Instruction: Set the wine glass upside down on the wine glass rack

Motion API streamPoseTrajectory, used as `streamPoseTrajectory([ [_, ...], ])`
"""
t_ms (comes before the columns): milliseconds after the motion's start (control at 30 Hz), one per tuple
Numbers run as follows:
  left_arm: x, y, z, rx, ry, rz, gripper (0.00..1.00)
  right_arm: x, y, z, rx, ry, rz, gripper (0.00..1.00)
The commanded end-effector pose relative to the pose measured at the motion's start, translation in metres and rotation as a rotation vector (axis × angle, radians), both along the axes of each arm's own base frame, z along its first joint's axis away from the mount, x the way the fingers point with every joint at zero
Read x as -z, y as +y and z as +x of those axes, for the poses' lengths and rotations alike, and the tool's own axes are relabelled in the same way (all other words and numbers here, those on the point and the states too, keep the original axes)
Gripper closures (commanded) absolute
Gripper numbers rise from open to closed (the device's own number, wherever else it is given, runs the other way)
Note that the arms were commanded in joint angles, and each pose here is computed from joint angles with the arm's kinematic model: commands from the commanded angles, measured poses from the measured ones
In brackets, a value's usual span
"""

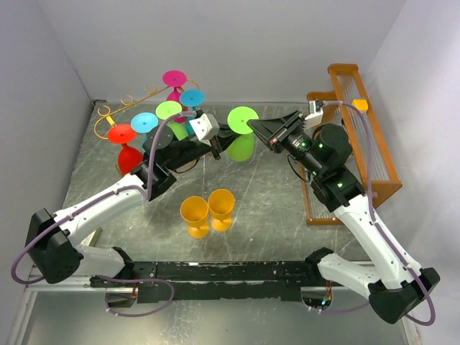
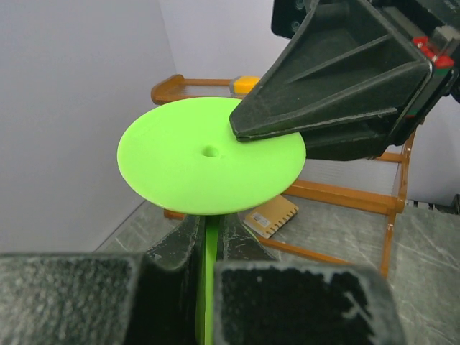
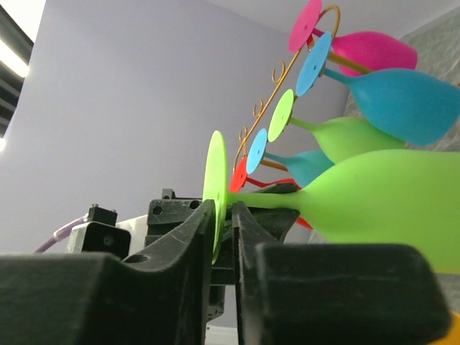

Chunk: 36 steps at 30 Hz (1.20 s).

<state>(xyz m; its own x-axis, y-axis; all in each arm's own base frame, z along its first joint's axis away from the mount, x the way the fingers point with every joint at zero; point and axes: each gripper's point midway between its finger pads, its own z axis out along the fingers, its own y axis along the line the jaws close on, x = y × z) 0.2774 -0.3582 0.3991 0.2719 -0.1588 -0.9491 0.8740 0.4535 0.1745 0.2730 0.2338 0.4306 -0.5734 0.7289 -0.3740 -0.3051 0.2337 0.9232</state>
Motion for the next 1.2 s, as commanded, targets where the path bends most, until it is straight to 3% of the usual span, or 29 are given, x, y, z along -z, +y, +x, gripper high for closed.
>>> streamPoseTrajectory([
  [0, -0.025, 0.002, -0.02, 0.066, -0.078, -0.022, 0.93, -0.001, -0.002, -0.004, -0.002, 0.026, 0.012, 0.9],
  [100, -0.024, 0.003, -0.021, 0.064, -0.054, -0.018, 0.92, -0.001, -0.003, -0.006, -0.003, 0.034, 0.028, 1.0],
  [133, -0.024, 0.004, -0.02, 0.058, -0.037, -0.021, 0.88, 0.0, -0.003, -0.006, -0.003, 0.038, 0.035, 1.0],
  [200, -0.021, 0.004, -0.018, 0.053, 0.033, -0.004, 0.59, -0.002, -0.003, -0.006, -0.004, 0.025, 0.051, 1.0],
  [233, -0.02, 0.003, -0.018, 0.058, 0.068, 0.013, 0.5, -0.004, -0.002, -0.006, -0.005, 0.007, 0.049, 1.0],
  [367, -0.012, 0.009, -0.029, 0.075, 0.224, 0.005, 0.38, -0.013, -0.008, -0.005, 0.029, -0.042, 0.017, 1.0],
  [500, -0.01, 0.019, -0.047, 0.109, 0.387, -0.086, 0.33, -0.019, -0.018, -0.006, 0.081, -0.092, -0.023, 1.0],
  [633, -0.024, 0.018, -0.08, 0.302, 0.567, -0.26, 0.32, -0.022, -0.018, -0.009, 0.072, -0.15, -0.052, 1.0],
  [833, -0.034, 0.023, -0.075, 0.309, 0.817, -0.44, 0.3, -0.02, -0.011, -0.019, 0.011, -0.195, -0.068, 1.0],
  [1000, -0.037, 0.024, -0.067, 0.28, 0.916, -0.503, 0.32, -0.018, -0.011, -0.026, -0.01, -0.211, -0.095, 1.0],
  [1167, -0.037, 0.029, -0.06, 0.24, 0.962, -0.55, 0.4, -0.011, -0.01, -0.03, -0.031, -0.209, -0.12, 1.0],
])
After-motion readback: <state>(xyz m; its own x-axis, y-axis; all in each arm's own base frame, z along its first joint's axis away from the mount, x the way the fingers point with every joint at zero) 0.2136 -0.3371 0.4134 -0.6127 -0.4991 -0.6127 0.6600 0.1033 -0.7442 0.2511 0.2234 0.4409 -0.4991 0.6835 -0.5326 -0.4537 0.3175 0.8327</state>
